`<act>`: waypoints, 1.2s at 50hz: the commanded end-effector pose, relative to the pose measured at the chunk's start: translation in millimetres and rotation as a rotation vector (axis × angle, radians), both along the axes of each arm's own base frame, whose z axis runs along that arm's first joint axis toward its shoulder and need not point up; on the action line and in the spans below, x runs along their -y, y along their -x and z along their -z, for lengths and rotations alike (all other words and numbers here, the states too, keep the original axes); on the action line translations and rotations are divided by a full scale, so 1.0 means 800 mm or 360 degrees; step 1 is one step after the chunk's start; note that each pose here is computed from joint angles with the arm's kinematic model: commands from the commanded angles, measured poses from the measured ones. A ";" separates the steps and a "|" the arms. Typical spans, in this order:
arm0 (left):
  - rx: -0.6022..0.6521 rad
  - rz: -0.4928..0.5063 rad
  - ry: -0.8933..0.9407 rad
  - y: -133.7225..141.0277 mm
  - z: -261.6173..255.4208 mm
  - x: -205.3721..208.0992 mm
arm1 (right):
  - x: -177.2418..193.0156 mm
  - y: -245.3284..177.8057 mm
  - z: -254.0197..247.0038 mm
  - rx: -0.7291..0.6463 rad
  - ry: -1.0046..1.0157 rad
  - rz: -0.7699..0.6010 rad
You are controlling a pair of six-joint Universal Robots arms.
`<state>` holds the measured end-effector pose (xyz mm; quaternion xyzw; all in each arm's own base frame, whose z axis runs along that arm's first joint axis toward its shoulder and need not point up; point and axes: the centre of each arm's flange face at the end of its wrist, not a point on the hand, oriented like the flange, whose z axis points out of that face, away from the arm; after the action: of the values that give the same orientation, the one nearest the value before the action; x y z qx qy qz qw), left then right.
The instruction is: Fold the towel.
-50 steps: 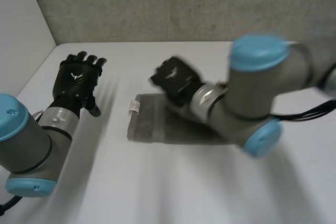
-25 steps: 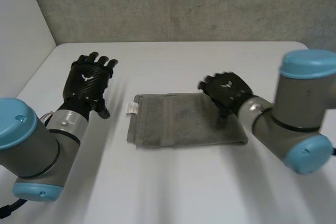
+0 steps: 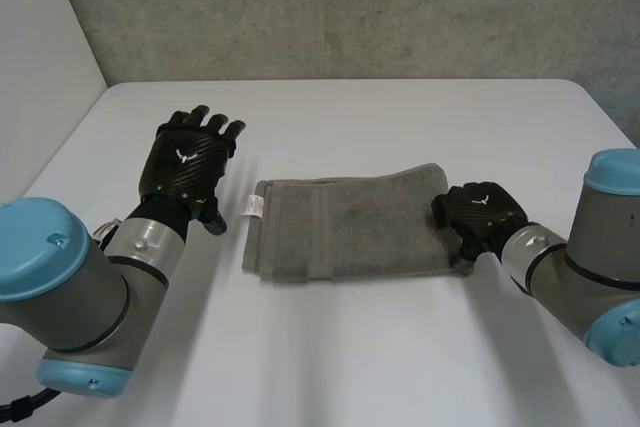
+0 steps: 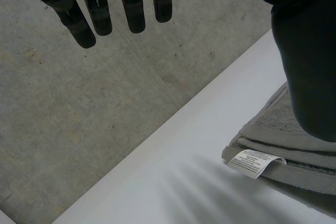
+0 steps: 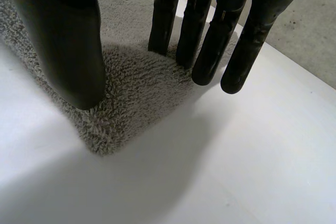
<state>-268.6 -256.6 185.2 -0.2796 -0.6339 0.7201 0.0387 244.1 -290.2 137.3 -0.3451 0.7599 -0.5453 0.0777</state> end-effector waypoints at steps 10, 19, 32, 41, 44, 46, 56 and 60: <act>0.0007 -0.0002 -0.0016 -0.002 0.003 -0.002 | -0.002 0.004 0.008 -0.0009 0.0000 0.0023; -0.0002 0.0001 -0.0001 -0.001 -0.003 -0.003 | -0.002 0.053 0.003 -0.0078 -0.0081 0.0148; -0.0105 0.0062 0.0129 0.012 -0.046 -0.014 | 0.003 0.059 -0.078 -0.0294 0.0132 -0.0067; -0.0287 0.0114 0.0107 0.023 -0.064 -0.012 | -0.058 -0.075 -0.122 -0.0101 0.0335 -0.0563; -0.0373 0.0110 0.0073 0.024 -0.070 -0.009 | -0.101 -0.128 -0.095 -0.0104 0.0288 -0.0814; -0.0434 0.0088 0.0035 0.025 -0.073 -0.006 | -0.132 -0.161 -0.069 -0.0146 0.0253 -0.0971; -0.0439 0.0086 -0.0050 0.035 -0.067 -0.009 | -0.113 -0.141 -0.064 -0.0132 0.0154 -0.0666; -0.0419 0.0115 -0.0083 0.044 -0.058 -0.014 | -0.084 -0.111 -0.088 0.0058 0.0102 -0.0440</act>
<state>-295.9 -249.5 240.1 -0.1917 -0.6242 0.7423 0.1504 364.3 -194.9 185.9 -0.5385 0.6329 -0.5352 0.1517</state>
